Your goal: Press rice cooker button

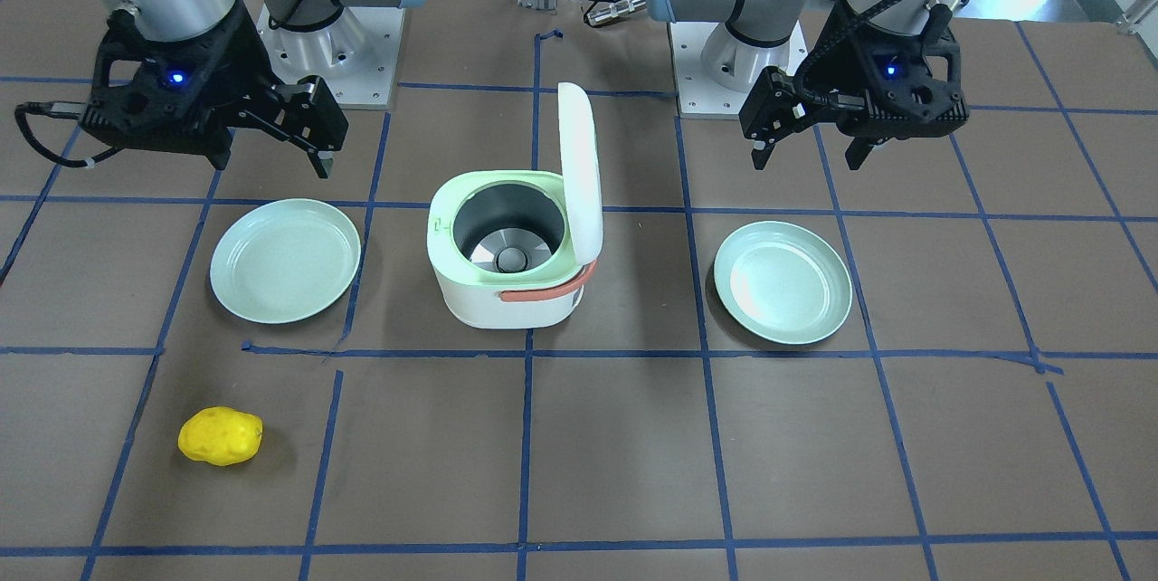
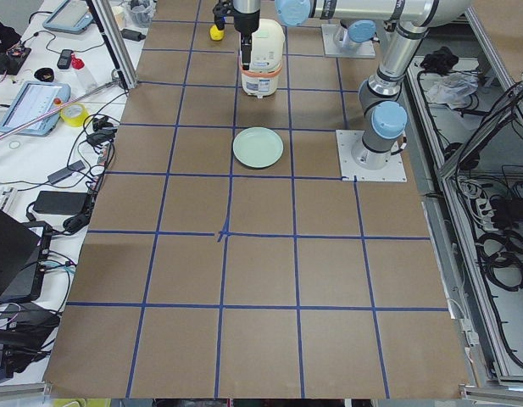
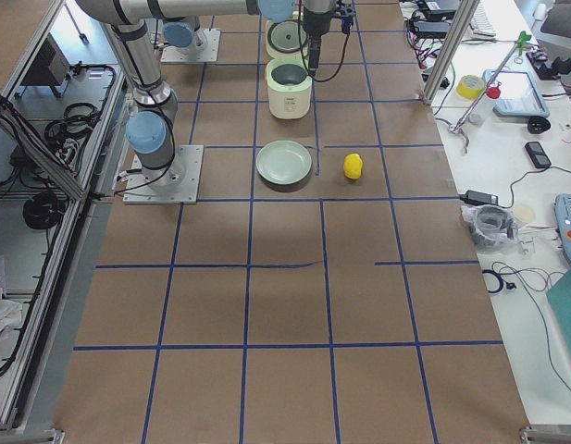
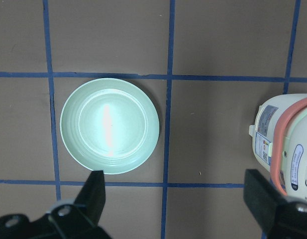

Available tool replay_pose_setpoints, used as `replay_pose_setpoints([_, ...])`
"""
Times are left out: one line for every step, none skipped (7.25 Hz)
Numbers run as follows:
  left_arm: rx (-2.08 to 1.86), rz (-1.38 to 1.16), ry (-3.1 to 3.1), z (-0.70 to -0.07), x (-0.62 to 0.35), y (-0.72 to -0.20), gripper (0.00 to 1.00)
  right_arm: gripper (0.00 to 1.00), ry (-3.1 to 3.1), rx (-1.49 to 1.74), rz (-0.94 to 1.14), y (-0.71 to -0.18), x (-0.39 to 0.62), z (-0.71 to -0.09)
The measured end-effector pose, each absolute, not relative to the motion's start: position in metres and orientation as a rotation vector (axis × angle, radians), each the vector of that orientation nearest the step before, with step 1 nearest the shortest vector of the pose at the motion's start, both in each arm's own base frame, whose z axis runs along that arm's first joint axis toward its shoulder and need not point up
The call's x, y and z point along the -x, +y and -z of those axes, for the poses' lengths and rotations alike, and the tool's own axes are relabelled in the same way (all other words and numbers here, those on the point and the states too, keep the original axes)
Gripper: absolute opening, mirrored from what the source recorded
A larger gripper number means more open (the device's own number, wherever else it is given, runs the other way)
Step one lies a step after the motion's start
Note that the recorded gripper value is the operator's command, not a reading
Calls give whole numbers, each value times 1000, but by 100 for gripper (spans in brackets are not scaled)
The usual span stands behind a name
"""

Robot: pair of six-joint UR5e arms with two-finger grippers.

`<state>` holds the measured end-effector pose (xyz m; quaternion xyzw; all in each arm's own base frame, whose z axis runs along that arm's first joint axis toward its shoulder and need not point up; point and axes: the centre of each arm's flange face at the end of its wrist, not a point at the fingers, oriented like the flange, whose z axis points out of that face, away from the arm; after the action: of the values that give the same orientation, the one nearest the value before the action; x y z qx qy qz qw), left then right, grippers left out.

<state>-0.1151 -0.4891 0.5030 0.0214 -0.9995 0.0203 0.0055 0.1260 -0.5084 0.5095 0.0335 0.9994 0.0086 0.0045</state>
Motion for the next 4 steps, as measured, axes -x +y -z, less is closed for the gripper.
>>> replay_pose_setpoints([-67,-64,-3129,-503,115,-489,100,100,3131,-101,-31,-507,-123,-511])
replay_pose_setpoints([-66,-64,-3129,-503,115,-489,100,100,3131,-100,-32,-507,-122,-511])
replay_pose_setpoints([-66,-64,-3129,-503,115,-489,100,100,3130,-99,-32,-506,-122,-511])
replay_pose_setpoints([-66,-64,-3129,-503,115,-489,100,100,3130,-99,-33,-506,-122,-512])
